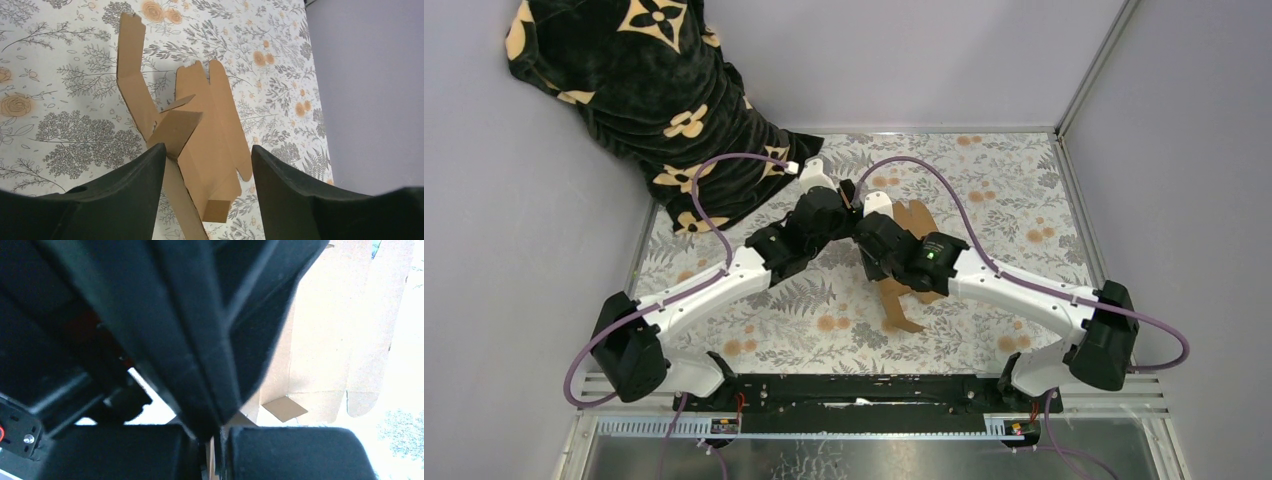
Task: Fold the paper box
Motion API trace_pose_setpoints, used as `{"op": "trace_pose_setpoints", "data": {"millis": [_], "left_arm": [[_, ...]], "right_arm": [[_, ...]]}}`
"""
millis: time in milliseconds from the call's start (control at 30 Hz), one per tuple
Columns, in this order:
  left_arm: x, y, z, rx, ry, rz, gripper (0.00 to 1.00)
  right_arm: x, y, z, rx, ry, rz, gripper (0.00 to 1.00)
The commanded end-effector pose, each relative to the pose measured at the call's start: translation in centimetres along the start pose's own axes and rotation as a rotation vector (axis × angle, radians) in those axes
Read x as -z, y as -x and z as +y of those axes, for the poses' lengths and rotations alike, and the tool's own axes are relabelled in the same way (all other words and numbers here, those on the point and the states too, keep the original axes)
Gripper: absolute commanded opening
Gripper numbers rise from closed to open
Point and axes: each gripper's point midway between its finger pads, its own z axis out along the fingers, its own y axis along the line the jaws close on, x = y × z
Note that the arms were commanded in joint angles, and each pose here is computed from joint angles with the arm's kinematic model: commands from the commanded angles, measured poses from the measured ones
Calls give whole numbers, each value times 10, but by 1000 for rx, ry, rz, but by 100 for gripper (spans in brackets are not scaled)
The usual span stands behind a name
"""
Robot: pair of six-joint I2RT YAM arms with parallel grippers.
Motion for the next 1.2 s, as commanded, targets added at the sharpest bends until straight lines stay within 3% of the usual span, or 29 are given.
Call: {"op": "trace_pose_setpoints", "data": {"millis": [0,333,933,1167], "left_arm": [[17,7,-36,-17,-148,18,71],[30,40,-47,20,-228,-2,72],[17,-20,-33,16,-183,202,60],[22,3,-13,27,-139,97,73]], "right_arm": [[3,29,-7,-108,6,-123,0],[1,13,-17,-114,-34,-91,0],[4,38,-11,-114,-27,-141,0],[5,32,-13,-112,-27,-127,0]]}}
